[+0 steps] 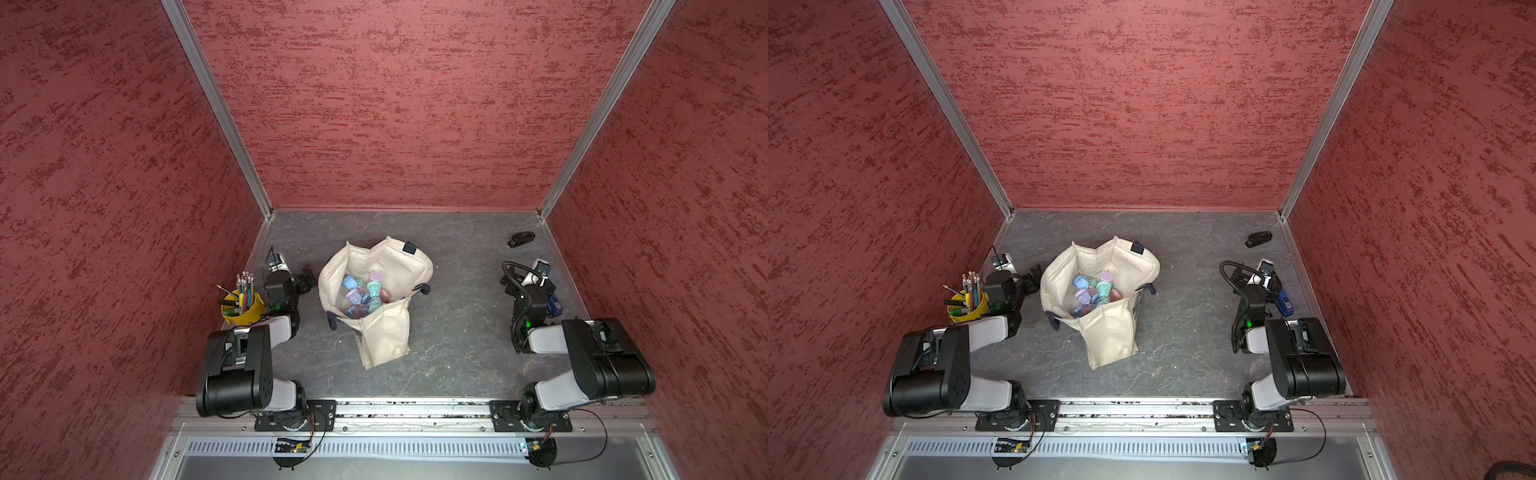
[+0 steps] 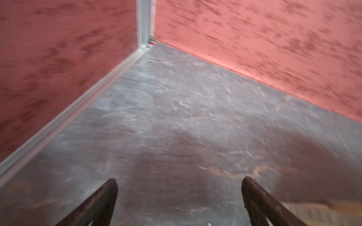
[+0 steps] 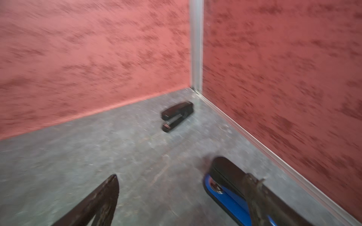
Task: Put the hourglass into the canvas bag
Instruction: Reset both arms
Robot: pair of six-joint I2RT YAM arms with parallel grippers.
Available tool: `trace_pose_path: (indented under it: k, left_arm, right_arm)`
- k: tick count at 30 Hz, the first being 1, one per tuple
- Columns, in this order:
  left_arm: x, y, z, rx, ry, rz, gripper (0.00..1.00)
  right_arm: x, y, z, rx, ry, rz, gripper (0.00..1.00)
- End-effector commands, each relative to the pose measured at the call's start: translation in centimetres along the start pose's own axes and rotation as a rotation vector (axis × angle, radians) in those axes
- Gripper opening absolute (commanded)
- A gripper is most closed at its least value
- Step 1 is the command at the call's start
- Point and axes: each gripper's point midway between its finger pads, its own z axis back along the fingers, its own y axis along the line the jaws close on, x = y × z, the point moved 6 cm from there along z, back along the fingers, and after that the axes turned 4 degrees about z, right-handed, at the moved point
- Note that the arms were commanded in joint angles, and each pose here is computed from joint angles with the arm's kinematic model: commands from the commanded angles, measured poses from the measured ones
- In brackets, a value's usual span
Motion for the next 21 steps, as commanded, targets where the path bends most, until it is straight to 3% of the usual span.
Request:
trace_pose_path:
  k: [1,2,3,4,5,12,21]
  left_arm:
    - [0.2,-4.3,-0.7,-0.211,-0.064,-0.19,1.0]
    - [-0.8,-4.3,-0.2,-0.212,-0.061,-0.199,1.0]
    - [-0.5,-3.6,-0.1,-0.178,-0.144,-0.169,1.0]
    - [-0.4,-2.7,0.1,-0.132,-0.112,-0.124,0.99]
    - [-0.2,-2.6,0.1,-0.131,-0.152,-0.128,1.0]
    - [-0.7,-3.6,0.1,-0.047,-0.155,-0.184,1.0]
    - [-0.5,-3.5,-0.1,-0.068,-0.146,-0.179,1.0]
  right_arm:
    - [0.9,0.7,0.7,0.126,-0.071,0.0,0.99]
    - [1.0,0.5,0.7,0.121,-0.094,0.003,0.99]
    - [0.9,0.5,0.7,0.121,-0.092,0.004,0.99]
    - [1.0,0.5,0.7,0.121,-0.086,0.003,0.99]
    - [1.1,0.5,0.7,0.12,-0.103,0.001,0.99]
    - [1.2,0.4,1.0,0.114,-0.109,-0.002,0.99]
    - [1.1,0.4,1.0,0.117,-0.107,-0.002,0.99]
